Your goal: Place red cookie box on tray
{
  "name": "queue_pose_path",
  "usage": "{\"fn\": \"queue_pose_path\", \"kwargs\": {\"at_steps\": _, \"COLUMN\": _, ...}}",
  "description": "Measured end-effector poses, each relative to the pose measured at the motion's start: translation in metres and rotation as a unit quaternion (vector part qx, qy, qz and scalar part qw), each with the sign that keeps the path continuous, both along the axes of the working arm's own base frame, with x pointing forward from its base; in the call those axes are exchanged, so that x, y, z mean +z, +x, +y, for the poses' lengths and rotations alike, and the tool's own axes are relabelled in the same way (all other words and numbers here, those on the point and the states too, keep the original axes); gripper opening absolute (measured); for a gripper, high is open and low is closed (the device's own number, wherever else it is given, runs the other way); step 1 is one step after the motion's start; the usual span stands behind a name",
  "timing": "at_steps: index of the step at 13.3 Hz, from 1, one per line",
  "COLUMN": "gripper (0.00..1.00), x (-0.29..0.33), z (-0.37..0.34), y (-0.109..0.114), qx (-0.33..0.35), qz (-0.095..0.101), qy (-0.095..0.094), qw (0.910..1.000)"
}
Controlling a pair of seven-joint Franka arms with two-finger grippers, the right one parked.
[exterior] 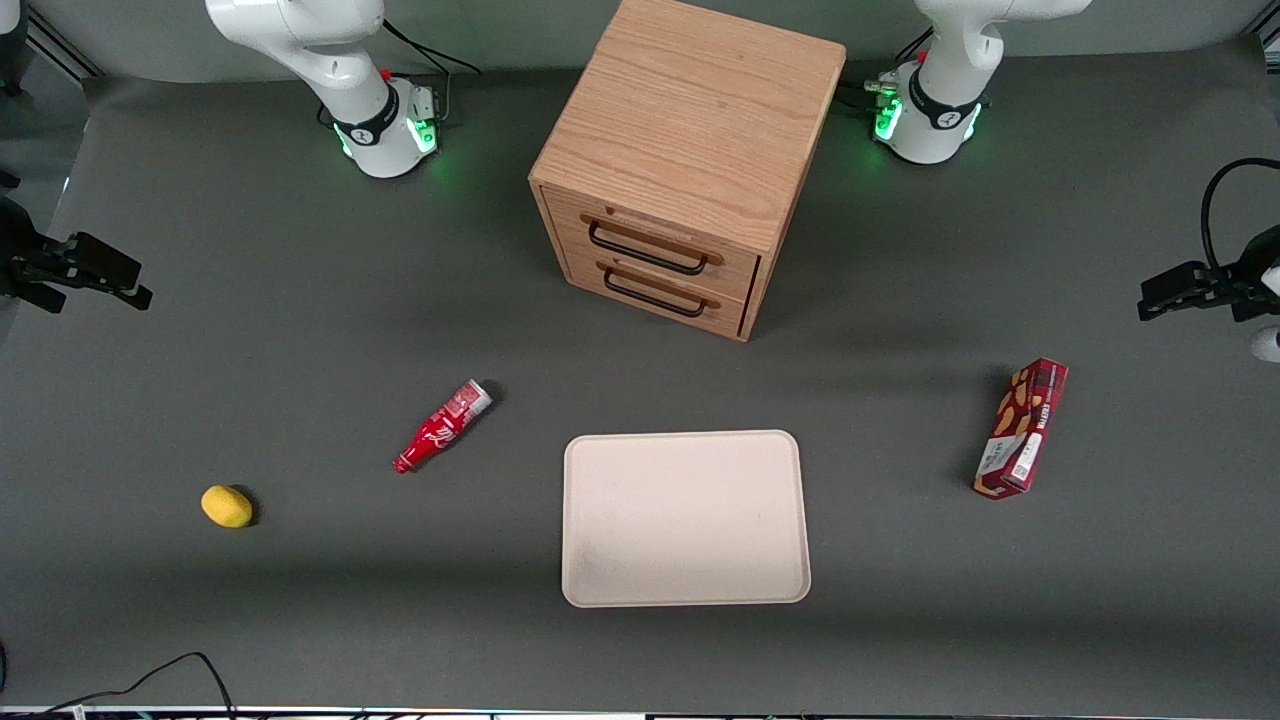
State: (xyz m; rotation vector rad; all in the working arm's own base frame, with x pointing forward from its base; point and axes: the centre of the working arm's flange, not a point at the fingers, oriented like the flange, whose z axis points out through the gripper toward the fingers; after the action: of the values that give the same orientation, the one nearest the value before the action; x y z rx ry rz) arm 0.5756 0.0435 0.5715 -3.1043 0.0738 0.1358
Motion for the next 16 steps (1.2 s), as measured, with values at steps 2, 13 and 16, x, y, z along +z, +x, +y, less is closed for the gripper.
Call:
{"fn": "queue_pose_path", "kwargs": {"at_steps": 2, "gripper": 1.00, "x": -0.003, "z": -0.002, "y": 0.002, "qx": -0.002, "qz": 0.007, "qy": 0.000, "qw": 1.0000}}
{"fn": "queue_pose_path", "kwargs": {"at_steps": 13, "gripper": 1.00, "x": -0.066, "z": -0.013, "y": 0.021, "qx": -0.056, "qz": 0.016, "qy": -0.001, "qw": 0.9983}}
{"fn": "queue_pose_path", "kwargs": {"at_steps": 16, "gripper": 1.00, "x": -0.114, "z": -0.013, "y": 0.026, "qx": -0.077, "qz": -0.010, "qy": 0.001, "qw": 0.9970}}
